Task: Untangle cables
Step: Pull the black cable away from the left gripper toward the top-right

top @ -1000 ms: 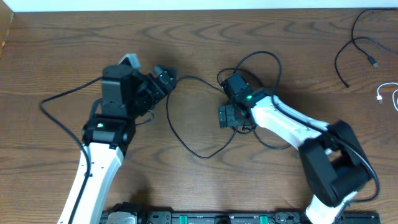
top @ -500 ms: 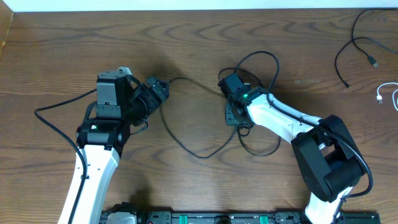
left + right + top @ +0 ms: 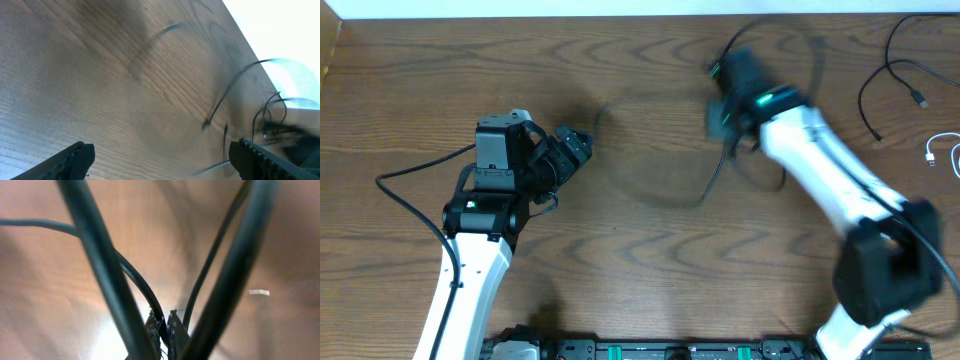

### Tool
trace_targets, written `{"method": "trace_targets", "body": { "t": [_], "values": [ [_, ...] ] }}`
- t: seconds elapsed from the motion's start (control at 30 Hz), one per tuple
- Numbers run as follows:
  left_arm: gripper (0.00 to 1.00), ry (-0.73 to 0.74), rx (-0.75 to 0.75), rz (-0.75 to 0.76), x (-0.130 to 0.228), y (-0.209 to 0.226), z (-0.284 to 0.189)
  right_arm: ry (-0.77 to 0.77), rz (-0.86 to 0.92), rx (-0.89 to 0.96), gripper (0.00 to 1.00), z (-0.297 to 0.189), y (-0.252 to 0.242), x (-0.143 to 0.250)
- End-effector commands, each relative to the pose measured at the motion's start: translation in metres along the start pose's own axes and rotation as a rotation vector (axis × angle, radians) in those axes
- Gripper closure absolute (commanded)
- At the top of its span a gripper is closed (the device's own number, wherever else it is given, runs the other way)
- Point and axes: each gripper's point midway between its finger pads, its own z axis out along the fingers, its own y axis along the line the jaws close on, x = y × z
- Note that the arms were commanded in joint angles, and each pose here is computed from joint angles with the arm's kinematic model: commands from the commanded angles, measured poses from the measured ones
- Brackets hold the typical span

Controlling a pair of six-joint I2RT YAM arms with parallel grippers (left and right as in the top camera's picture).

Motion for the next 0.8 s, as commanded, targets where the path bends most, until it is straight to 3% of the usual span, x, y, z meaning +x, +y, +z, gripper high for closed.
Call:
{"method": "trace_targets", "body": {
  "t": [0.0, 0.17, 0.37, 0.67, 0.77],
  "values": [
    [0.09, -0.017, 0.005, 0.023, -0.005, -0.003, -0.004, -0.234, -0.026, 0.017, 0.99, -0.072, -0.032, -0.077],
    [0.09, -0.017, 0.005, 0.023, -0.005, -0.003, -0.004, -0.418, -0.038, 0.086, 0.99, -0.125, -0.080, -0.140],
    [0.08, -0.017, 0.005, 0.023, -0.005, -0.003, -0.004, -0.504, -0.301, 0.223, 0.99, -0.157, -0.101, -0.168],
    [0.08, -0.017, 0.005, 0.023, -0.004, -0.003, -0.004, -0.451, -0.386, 0.311, 0.99, -0.102, -0.129, -0.179],
    [0.08, -0.017, 0.005, 0.023, -0.005, -0.003, -0.004, -0.419, -0.455, 0.452, 0.99, -0.077, -0.152, -0.185]
  ]
}}
